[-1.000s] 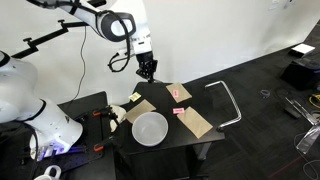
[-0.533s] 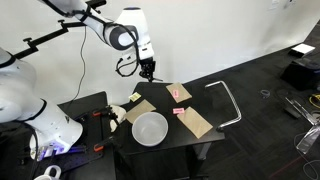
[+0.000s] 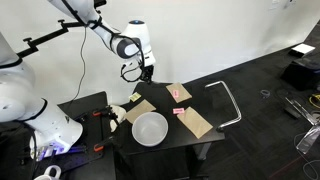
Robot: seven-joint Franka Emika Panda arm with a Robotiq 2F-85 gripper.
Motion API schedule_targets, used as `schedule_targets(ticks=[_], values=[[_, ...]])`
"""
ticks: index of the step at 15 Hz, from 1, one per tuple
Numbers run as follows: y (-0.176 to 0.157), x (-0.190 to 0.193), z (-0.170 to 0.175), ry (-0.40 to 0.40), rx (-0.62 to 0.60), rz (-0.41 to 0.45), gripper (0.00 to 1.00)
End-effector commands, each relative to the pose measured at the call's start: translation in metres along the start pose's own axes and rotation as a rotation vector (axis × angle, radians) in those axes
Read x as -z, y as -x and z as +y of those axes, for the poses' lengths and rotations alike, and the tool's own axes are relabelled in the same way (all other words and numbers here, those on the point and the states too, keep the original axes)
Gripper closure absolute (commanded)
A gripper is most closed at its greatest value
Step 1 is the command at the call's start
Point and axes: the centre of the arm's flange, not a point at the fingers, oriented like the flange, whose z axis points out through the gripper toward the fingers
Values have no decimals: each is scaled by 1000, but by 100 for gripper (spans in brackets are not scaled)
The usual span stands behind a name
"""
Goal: Take the pen from the bowl and put it on the table
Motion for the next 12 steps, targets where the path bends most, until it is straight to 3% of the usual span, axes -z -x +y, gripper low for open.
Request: schedule_targets(ticks=[1,6,12], values=[[3,-22,-19,-8,24,-34,97],[16,-50,-33,32,27,-22,97],[18,-75,-38,24,-42,29,97]])
